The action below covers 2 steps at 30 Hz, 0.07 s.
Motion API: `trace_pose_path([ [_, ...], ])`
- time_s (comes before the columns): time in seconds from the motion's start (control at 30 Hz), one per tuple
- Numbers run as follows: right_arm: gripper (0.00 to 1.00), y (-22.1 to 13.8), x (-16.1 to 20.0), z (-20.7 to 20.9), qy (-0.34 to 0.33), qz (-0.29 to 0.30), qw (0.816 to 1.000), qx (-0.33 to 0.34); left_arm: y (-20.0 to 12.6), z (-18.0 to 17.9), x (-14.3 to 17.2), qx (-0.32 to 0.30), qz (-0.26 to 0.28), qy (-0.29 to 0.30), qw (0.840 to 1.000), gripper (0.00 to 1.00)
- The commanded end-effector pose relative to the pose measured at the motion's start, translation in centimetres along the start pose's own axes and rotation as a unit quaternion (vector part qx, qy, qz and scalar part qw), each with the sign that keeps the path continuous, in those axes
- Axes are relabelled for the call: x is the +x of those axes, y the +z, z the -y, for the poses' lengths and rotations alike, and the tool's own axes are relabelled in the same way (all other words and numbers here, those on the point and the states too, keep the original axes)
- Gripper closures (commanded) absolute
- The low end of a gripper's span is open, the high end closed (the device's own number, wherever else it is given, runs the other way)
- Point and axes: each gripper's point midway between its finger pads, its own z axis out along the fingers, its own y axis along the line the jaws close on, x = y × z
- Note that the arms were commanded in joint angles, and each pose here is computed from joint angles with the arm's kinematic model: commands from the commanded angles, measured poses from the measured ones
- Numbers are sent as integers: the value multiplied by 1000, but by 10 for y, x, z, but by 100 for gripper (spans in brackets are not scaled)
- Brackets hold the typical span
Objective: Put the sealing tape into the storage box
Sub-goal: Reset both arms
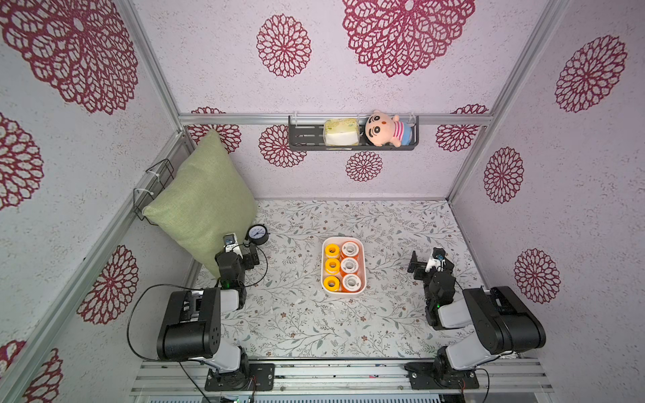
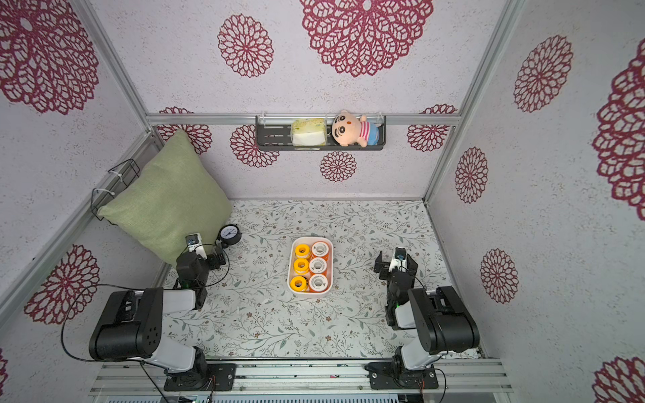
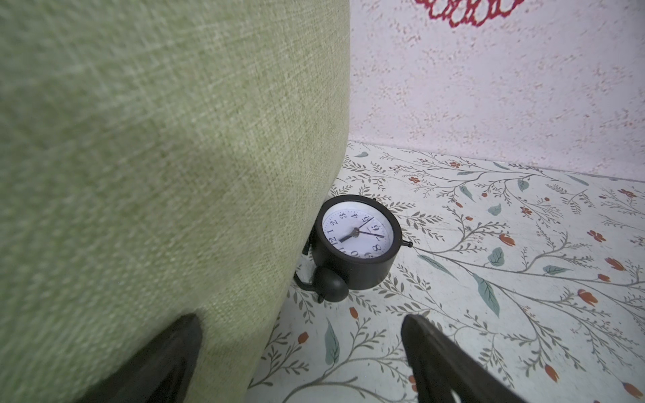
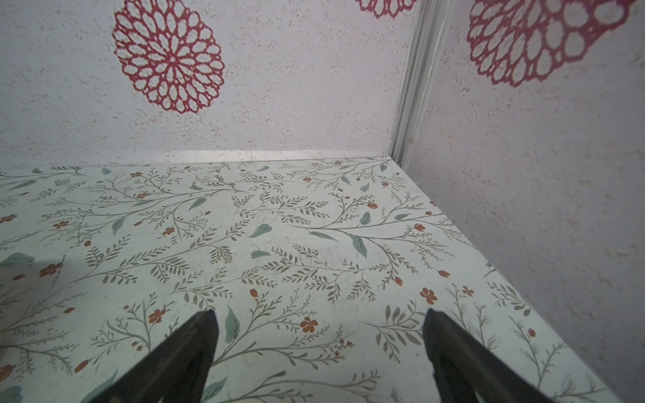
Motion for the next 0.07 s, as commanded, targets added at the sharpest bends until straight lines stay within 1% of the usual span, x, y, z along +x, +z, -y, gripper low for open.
trace_pose_path([
  [0.0,1,3,-12,1,4,19,1000,1,3,-11,-8,-21,12,-7,1000,3],
  [0.03,1,3,-12,1,4,20,1000,1,3,-10,-9,-21,13,-7,1000,2],
])
